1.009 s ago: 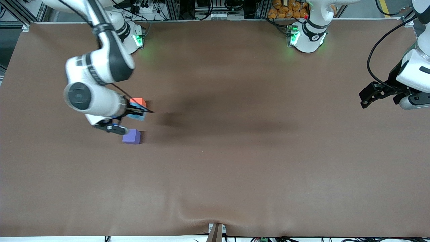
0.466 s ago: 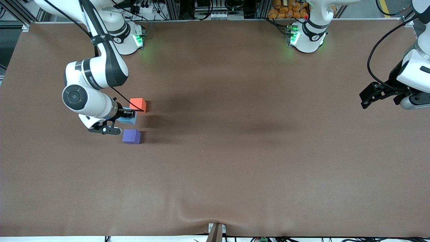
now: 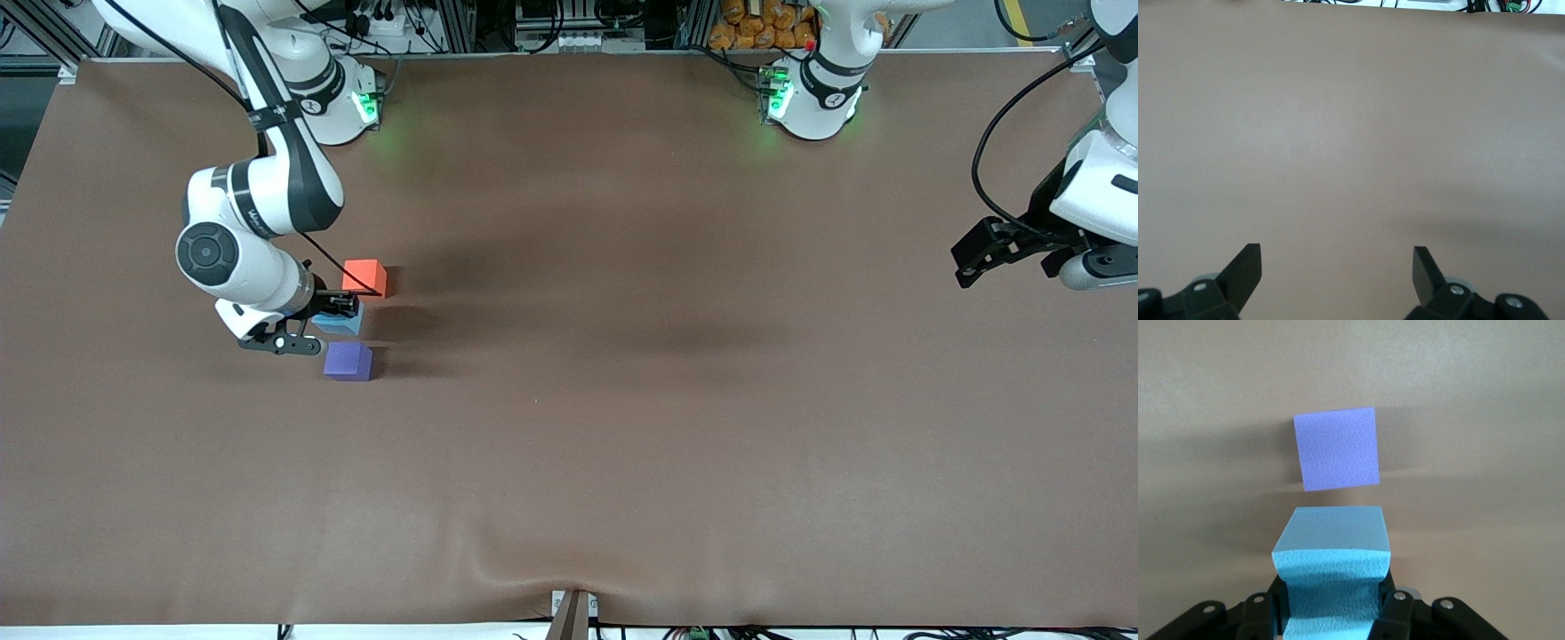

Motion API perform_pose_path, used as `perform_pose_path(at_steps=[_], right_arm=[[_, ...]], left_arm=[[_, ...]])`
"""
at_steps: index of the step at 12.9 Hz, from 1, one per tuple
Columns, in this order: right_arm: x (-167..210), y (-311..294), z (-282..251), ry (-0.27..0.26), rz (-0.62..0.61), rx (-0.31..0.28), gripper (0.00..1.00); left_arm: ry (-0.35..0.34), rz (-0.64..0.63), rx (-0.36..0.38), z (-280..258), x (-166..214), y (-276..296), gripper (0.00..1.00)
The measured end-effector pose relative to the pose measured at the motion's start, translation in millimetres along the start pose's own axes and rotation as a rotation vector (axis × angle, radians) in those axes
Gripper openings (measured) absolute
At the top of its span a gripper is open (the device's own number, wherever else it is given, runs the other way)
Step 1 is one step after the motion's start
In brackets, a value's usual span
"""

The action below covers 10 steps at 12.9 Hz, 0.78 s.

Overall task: Place blue block between orange and purple blocks
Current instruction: 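Carry the blue block with the right gripper between orange and purple blocks, then lower the blue block onto the table between the two blocks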

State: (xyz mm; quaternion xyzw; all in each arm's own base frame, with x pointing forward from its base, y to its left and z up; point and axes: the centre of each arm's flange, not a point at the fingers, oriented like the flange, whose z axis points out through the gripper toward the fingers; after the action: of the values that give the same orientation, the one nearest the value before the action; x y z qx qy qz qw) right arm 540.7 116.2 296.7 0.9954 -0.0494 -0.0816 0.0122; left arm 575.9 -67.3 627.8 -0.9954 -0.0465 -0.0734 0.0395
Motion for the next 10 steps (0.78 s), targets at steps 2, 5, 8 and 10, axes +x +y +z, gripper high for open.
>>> perform_pose_path(at_steps=[2, 5, 8, 10], right_arm=[[-1.4, 2.0, 6.2, 0.010, 0.000, 0.002, 0.52], [-7.3, 4.9, 23.2, 0.024, 0.000, 0.004, 0.52], [-10.0, 5.1, 33.9, 0.027, -0.002, 0.003, 0.52], [-8.6, 4.3, 41.3, 0.038, -0.003, 0.004, 0.52]], left_arm=[[0.000, 0.000, 0.000, 0.0, 0.0, 0.0, 1.00], [0.000, 0.000, 0.000, 0.0, 0.0, 0.0, 1.00], [0.000, 0.000, 0.000, 0.2, 0.1, 0.0, 1.00], [-0.002, 0.000, 0.000, 1.3, 0.4, 0.2, 1.00]])
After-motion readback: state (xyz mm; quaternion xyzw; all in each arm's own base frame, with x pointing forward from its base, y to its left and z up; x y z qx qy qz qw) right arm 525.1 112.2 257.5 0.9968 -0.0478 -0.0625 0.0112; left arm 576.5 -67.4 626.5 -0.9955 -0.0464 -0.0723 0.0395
